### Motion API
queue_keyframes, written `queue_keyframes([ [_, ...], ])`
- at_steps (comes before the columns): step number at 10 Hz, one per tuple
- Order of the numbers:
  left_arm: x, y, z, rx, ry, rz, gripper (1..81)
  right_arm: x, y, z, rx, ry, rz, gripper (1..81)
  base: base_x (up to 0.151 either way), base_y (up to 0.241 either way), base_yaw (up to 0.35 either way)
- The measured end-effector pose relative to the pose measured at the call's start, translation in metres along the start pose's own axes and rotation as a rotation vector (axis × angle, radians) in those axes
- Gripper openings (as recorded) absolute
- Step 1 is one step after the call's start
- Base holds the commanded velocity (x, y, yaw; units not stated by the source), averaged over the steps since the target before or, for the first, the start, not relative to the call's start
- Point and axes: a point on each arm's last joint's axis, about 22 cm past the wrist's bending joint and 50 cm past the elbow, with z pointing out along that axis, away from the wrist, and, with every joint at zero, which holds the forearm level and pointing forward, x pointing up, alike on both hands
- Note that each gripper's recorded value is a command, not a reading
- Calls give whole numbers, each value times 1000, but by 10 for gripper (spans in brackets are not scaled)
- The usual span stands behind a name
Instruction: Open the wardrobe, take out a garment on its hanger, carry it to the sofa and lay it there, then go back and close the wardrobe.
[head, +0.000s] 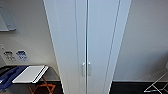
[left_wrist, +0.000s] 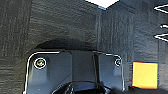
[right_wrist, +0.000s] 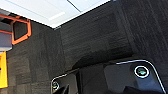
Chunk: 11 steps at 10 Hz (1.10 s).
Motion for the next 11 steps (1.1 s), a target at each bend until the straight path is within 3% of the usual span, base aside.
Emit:
queue_keyframes([
  [2,-47,-13,12,10,5,16,811,-35,43,12,-102,-13,-57,811,0,0,0],
  [4,-82,-36,20,54,13,28,811,-87,75,21,-173,-44,-93,811,0,0,0],
  [8,-120,-49,49,135,41,68,811,-230,73,35,-180,-174,-145,811,0,0,0],
  [11,-154,-43,68,171,30,76,811,-265,77,31,-173,-202,-189,811,0,0,0],
])
